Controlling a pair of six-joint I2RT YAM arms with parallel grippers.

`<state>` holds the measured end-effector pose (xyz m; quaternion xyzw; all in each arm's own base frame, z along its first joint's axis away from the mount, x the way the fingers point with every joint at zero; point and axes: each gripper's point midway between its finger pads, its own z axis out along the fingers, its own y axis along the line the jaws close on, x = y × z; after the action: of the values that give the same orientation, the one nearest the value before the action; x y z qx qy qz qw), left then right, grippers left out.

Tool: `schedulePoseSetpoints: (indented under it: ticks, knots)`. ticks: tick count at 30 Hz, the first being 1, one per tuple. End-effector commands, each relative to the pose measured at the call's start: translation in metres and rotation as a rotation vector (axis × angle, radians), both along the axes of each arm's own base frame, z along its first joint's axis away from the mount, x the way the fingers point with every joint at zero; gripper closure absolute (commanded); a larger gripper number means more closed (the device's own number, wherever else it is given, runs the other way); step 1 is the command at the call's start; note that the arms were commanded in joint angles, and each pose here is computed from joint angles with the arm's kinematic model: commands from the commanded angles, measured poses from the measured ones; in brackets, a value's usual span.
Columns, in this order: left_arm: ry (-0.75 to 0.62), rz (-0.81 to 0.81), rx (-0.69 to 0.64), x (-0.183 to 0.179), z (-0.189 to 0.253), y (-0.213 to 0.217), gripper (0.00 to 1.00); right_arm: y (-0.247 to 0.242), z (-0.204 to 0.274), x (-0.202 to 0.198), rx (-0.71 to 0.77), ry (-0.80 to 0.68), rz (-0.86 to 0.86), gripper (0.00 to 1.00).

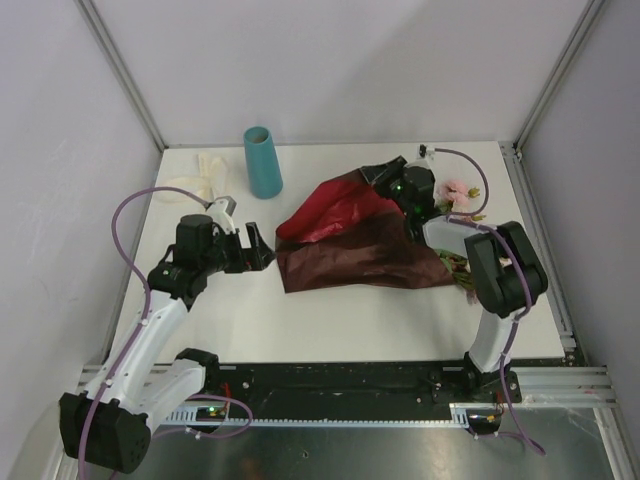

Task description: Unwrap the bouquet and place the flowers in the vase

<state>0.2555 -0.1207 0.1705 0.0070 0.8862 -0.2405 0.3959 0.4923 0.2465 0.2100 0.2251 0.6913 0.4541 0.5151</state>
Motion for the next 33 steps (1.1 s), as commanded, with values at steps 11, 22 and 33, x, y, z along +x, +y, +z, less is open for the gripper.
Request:
schedulePoseSetpoints:
  ticks: [11, 22, 33]
  knots:
    - [-0.044, 0.011, 0.015, 0.002, 0.006, 0.003, 0.00, -0.029, -0.021, 0.020, -0.296, 0.130, -0.032, 0.27]
    - [-0.044, 0.041, 0.016, 0.003, 0.007, 0.007, 0.00, -0.037, -0.031, -0.046, -0.459, 0.157, 0.438, 0.15]
    - [-0.027, 0.042, 0.024, 0.004, 0.001, 0.007, 0.00, -0.045, -0.102, -0.080, -0.553, 0.316, 0.649, 0.18]
